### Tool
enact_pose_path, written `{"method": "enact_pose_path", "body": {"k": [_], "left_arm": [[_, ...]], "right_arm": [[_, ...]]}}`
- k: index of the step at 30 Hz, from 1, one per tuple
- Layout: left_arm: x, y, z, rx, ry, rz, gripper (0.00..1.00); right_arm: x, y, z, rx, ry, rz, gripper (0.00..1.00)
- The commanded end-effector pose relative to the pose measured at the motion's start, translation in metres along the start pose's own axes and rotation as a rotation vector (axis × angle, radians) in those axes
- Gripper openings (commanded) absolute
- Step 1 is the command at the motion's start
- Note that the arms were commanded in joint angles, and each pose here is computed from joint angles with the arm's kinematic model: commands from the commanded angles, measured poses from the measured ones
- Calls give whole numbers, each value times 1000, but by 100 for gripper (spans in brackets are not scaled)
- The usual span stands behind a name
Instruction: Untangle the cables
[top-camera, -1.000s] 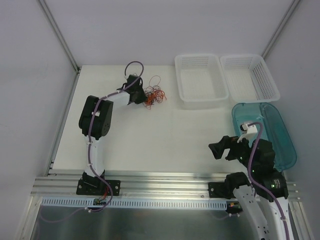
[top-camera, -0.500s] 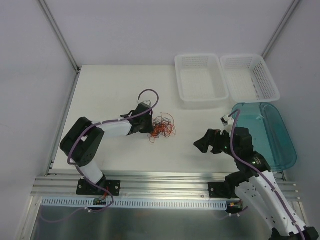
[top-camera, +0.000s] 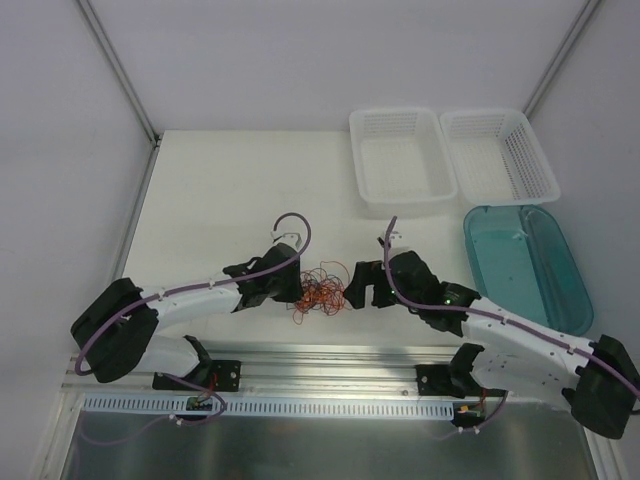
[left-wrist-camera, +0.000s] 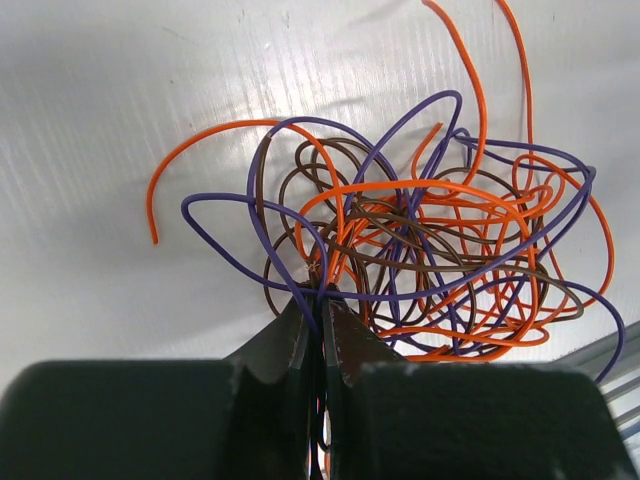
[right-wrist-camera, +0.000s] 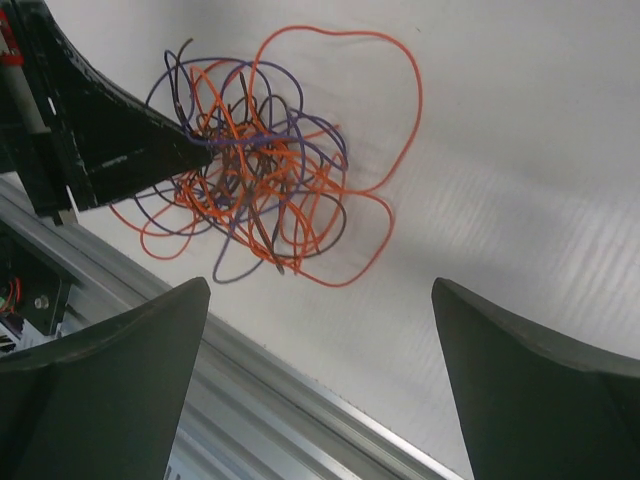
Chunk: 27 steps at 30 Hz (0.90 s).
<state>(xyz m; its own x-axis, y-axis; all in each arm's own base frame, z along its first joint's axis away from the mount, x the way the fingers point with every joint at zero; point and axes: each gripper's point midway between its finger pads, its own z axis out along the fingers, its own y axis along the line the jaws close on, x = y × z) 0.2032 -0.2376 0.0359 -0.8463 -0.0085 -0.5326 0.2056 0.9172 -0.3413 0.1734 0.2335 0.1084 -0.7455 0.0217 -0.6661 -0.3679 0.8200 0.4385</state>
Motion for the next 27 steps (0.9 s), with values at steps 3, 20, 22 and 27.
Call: {"method": "enact_pose_path", "body": {"k": [3, 20, 22, 27], "left_arm": [[7, -5, -8, 9, -19, -11, 0], [17, 23, -25, -51, -136, -34, 0], [18, 32, -27, -72, -157, -44, 0], [6, 42, -41, -89, -250, -78, 0]], "right_arm": [[-32, 33, 25, -3, -133, 37, 97], [19, 11, 76, 138, -13, -2, 1], [11, -2, 60, 191, -55, -15, 1], [-14, -33, 16, 329, -160, -66, 1]]}}
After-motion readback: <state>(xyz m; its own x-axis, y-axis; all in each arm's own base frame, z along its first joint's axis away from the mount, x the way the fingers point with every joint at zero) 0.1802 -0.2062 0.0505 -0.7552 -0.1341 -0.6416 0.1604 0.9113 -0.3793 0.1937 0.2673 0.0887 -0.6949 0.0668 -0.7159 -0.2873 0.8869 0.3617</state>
